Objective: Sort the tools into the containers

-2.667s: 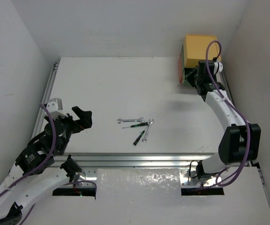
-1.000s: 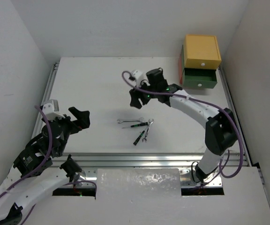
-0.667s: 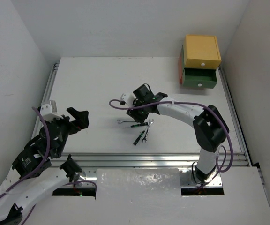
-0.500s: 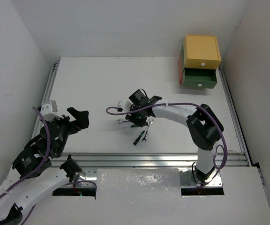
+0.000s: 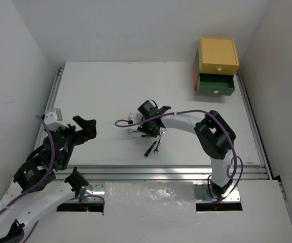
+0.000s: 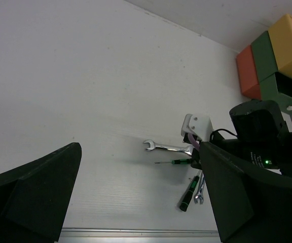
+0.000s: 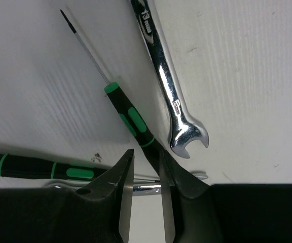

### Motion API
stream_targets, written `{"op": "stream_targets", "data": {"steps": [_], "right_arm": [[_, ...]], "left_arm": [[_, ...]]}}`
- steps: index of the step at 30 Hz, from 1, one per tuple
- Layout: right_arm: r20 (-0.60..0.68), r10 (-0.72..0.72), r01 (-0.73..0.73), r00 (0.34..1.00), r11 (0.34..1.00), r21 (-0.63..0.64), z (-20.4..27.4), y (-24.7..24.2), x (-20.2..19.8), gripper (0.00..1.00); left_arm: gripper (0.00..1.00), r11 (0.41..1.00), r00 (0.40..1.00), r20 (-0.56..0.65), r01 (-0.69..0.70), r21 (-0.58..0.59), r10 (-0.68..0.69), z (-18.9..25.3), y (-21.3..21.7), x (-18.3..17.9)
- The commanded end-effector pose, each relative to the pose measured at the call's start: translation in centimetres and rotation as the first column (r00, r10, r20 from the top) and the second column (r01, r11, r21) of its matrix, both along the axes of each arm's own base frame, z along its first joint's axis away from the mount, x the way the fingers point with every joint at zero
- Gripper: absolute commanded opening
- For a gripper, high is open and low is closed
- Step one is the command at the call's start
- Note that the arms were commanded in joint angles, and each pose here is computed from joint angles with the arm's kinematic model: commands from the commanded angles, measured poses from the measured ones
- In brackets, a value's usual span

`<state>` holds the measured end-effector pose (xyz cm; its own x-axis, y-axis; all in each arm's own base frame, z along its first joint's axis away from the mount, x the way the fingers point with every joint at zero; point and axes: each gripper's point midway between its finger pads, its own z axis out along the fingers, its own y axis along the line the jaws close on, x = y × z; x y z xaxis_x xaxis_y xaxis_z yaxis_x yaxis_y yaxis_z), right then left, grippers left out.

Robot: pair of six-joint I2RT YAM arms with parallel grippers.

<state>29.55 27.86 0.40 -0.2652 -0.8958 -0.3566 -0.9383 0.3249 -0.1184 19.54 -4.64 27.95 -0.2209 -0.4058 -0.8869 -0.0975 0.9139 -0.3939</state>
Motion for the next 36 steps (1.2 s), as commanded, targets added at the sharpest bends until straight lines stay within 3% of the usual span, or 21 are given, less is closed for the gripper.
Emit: {"op": "stream_targets", "data": {"steps": [1,9,18,20,27,36], "right_arm": [[0.037,0.024,-0.024,0.999,1.0,-0.002,-0.3,0.7,0.8,0.26],[0.015,0.032,-0.031,0.999,0.999,-0.025,-1.5,0.5,0.2,0.23],[-0.012,0.053,-0.053,0.999,0.998,-0.038,-2.2,0.5,-0.6,0.26],[-0.007,0.057,-0.057,0.998,0.998,-0.037,-2.1,0.6,-0.6,0.22],[0.075,0.066,-0.066,0.995,0.998,0.004,0.1,1.4,0.5,0.08],[0.315,-0.026,-0.031,0.949,0.984,0.175,8.6,1.5,2.6,0.06]], "left_arm": [[1.0,1.0,1.0,0.015,0.012,-0.004,-0.012,0.6,-0.4,0.2],[1.0,1.0,1.0,0.02,0.012,-0.008,-0.012,0.7,-0.3,0.2],[1.0,1.0,1.0,0.025,0.012,-0.015,-0.012,0.8,-0.2,0.1],[1.0,1.0,1.0,0.024,0.012,-0.014,-0.012,0.8,-0.2,0.1],[1.0,1.0,1.0,0.026,0.009,-0.014,-0.009,0.8,-0.1,0.0],[1.0,1.0,1.0,0.028,0.007,-0.017,-0.006,0.9,-0.1,0.0]]}}
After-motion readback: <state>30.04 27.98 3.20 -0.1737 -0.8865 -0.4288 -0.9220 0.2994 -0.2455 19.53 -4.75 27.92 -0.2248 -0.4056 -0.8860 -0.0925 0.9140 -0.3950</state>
